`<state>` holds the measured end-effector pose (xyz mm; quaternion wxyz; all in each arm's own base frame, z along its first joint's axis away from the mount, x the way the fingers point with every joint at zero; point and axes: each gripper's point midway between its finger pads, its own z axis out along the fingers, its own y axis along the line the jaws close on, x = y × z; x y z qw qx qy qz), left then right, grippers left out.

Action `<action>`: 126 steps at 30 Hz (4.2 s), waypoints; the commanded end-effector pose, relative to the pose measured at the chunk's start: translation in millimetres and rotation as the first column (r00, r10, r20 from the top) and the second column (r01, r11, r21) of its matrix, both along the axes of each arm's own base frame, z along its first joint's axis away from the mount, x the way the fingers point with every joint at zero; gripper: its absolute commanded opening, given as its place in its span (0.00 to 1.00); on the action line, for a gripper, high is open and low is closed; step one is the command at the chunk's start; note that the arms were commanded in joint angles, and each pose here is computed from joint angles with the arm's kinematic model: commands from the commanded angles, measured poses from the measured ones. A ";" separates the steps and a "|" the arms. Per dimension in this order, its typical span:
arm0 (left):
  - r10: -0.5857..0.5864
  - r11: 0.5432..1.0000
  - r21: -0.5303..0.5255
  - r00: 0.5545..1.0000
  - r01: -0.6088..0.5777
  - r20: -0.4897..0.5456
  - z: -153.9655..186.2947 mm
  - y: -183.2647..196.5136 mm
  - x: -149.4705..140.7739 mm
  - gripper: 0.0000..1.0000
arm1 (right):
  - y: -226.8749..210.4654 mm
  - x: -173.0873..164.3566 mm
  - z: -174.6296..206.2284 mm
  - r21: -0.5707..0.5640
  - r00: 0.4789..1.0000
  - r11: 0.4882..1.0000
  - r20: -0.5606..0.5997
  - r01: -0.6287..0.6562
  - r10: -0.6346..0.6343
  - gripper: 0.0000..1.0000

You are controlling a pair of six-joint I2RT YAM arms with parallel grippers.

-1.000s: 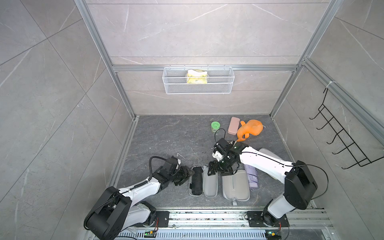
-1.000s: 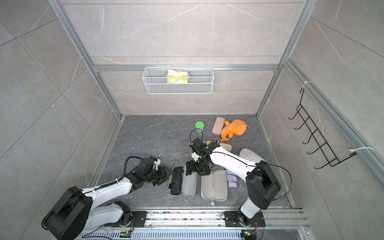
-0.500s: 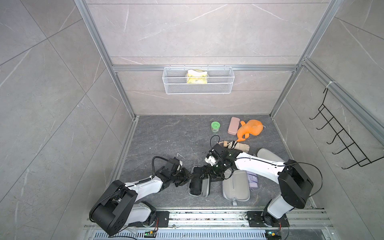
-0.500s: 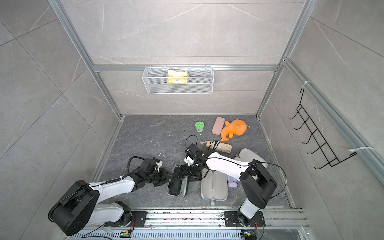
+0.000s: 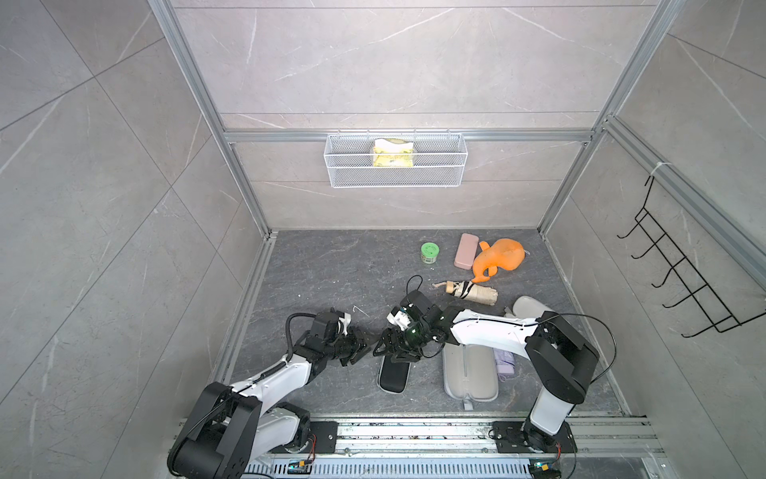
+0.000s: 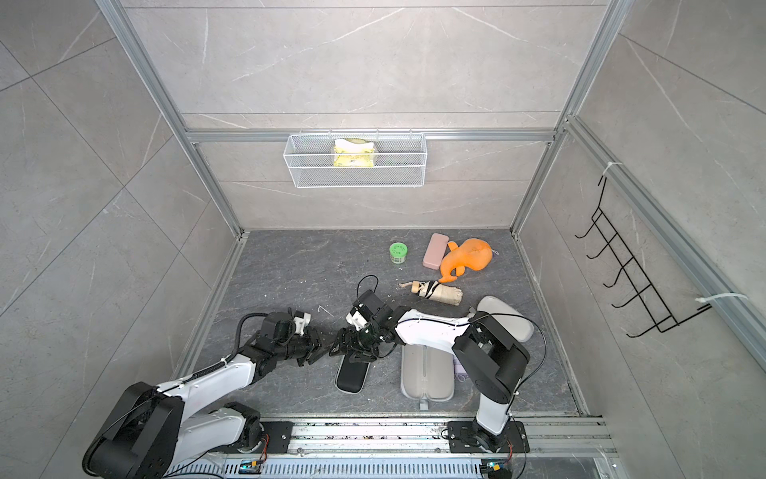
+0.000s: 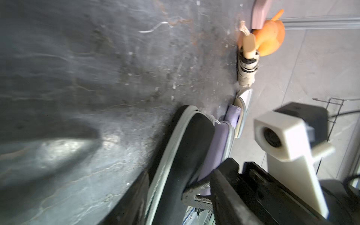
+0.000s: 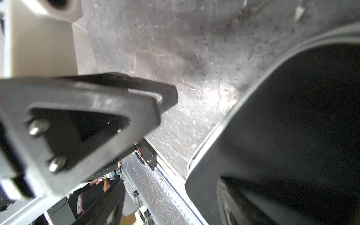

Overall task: Put umbrellas into zippered umbrella sleeves
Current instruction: Close the umbrella sleeve at the center of the board, then move the umbrella sleeve at the center of the board, then pick up the umbrella sleeve at the center of the board.

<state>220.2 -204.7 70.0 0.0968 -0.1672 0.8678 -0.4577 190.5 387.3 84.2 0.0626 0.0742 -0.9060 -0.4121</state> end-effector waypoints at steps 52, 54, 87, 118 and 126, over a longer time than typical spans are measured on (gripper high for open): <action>-0.056 0.978 0.198 0.997 0.065 -0.051 -63.5 -11.3 50.4 0.38 | -22.1 84.1 -48.5 -0.173 0.993 0.985 0.115 0.016 0.004 0.40; -0.047 0.984 0.171 0.997 0.057 -0.062 -66.0 -12.5 48.7 0.37 | -30.3 84.2 -40.6 -0.163 0.992 0.987 0.124 0.012 0.009 0.47; 0.021 0.981 -0.190 0.990 -0.047 -0.139 -57.1 -44.8 25.4 0.17 | -38.7 77.9 -43.3 0.191 0.965 0.955 0.090 0.227 -0.248 0.30; -0.057 0.954 -0.281 0.983 0.106 0.176 74.6 -39.4 85.5 0.72 | -5.1 58.2 89.0 0.470 0.991 0.882 0.132 -0.031 -0.036 0.25; -0.026 0.939 -0.327 0.968 0.109 0.248 98.8 -39.7 92.2 0.40 | -12.6 54.7 89.6 0.485 0.991 0.874 0.115 0.007 -0.072 0.70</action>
